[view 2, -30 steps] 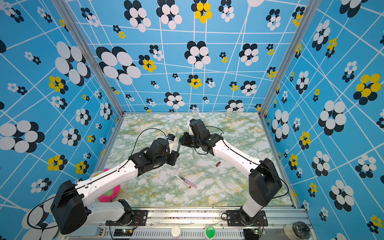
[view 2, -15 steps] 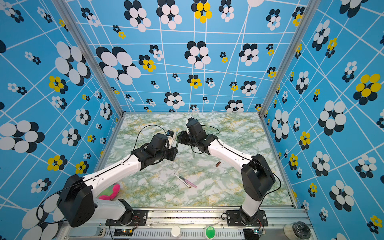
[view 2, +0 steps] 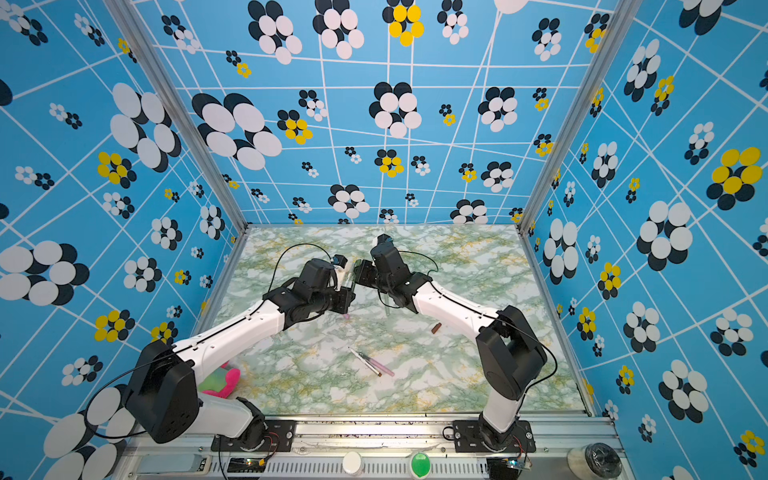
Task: Insert the pens into the pen caps
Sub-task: 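Push the cap down the pen with the right gripper while the left holds it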
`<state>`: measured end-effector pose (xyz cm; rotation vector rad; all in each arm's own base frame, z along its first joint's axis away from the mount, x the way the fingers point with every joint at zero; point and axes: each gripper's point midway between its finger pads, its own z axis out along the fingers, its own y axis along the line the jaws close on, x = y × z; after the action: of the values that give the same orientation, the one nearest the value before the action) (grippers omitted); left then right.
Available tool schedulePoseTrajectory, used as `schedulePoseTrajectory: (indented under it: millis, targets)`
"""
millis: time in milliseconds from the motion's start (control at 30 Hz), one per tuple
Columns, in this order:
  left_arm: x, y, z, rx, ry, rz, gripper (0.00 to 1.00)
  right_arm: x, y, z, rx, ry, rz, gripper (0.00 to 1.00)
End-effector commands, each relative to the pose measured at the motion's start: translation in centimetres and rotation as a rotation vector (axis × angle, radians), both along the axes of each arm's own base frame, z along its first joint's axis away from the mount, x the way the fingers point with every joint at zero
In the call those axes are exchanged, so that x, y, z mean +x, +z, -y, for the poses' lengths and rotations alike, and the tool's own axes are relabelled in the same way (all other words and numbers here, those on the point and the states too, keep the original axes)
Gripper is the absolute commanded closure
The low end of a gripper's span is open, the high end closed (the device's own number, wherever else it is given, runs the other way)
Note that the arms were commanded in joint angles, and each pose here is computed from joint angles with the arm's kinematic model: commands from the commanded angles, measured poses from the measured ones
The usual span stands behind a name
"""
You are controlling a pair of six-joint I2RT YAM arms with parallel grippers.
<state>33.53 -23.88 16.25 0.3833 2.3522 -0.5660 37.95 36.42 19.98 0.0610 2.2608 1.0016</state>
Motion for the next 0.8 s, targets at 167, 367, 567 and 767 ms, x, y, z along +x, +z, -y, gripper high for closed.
schedulePoseTrajectory:
  millis: [167, 367, 567, 767]
  targets:
    - [6.1, 18.5, 3.0, -0.352, 0.013, 0.583, 1.0, -13.8, -9.8, -2.8, -0.16, 0.349, -0.446, 0.9]
    - [5.0, 14.8, 3.1, -0.326, 0.009, 0.497, 1.0, -11.0, -5.2, -2.0, -0.107, 0.315, -0.346, 0.86]
    - [2.4, 9.2, 3.5, -0.31, -0.008, 0.368, 1.0, -7.4, 1.4, 0.2, -0.021, 0.238, -0.202, 0.77]
    - [0.5, 6.6, 4.8, -0.309, -0.049, 0.299, 1.0, -7.0, 4.7, 1.9, -0.051, 0.23, -0.109, 0.63]
